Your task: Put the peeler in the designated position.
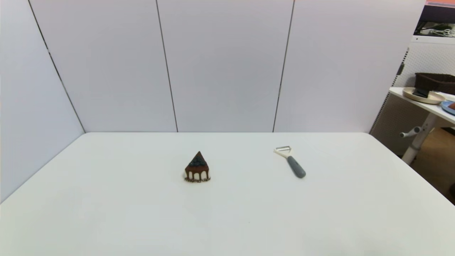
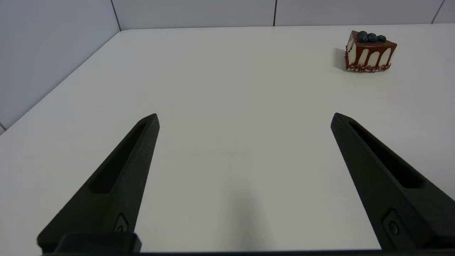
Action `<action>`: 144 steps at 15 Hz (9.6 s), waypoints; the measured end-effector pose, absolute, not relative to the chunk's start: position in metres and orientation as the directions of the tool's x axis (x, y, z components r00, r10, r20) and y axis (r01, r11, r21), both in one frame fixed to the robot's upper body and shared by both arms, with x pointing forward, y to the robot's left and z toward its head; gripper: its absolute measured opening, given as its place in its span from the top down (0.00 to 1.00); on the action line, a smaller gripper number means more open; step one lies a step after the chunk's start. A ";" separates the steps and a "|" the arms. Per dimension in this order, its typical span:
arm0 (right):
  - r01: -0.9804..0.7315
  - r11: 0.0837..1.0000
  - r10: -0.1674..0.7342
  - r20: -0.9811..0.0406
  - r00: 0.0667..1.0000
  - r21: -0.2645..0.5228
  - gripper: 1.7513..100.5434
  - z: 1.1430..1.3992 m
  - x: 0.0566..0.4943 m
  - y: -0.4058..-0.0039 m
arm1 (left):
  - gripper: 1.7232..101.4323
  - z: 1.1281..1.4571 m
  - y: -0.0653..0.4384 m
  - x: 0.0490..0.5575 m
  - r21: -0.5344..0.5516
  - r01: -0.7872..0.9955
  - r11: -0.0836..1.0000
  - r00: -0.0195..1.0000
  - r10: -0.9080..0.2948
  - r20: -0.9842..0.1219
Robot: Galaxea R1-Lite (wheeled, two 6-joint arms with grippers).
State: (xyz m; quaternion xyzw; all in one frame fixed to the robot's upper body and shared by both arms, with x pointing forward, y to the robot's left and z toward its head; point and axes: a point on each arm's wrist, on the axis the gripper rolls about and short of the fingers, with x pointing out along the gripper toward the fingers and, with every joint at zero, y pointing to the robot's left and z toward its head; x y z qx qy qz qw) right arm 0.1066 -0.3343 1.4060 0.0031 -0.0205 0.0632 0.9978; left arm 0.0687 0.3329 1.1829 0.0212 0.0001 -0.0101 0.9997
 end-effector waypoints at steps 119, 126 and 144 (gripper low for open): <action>-0.399 0.891 0.418 -0.739 0.529 0.218 0.24 1.290 0.438 -0.060 | 0.04 1.183 0.333 0.069 0.042 0.021 0.999 1.000 -0.021 -0.001; -0.495 0.845 0.529 -0.446 0.722 0.201 0.11 1.441 0.369 -0.149 | 0.04 1.183 0.333 0.069 0.042 0.021 0.999 1.000 -0.021 -0.001; -0.153 0.979 0.086 -0.404 0.911 -0.135 0.04 1.292 0.108 -0.334 | 0.04 1.183 0.333 0.069 0.042 0.020 0.999 1.000 -0.020 -0.001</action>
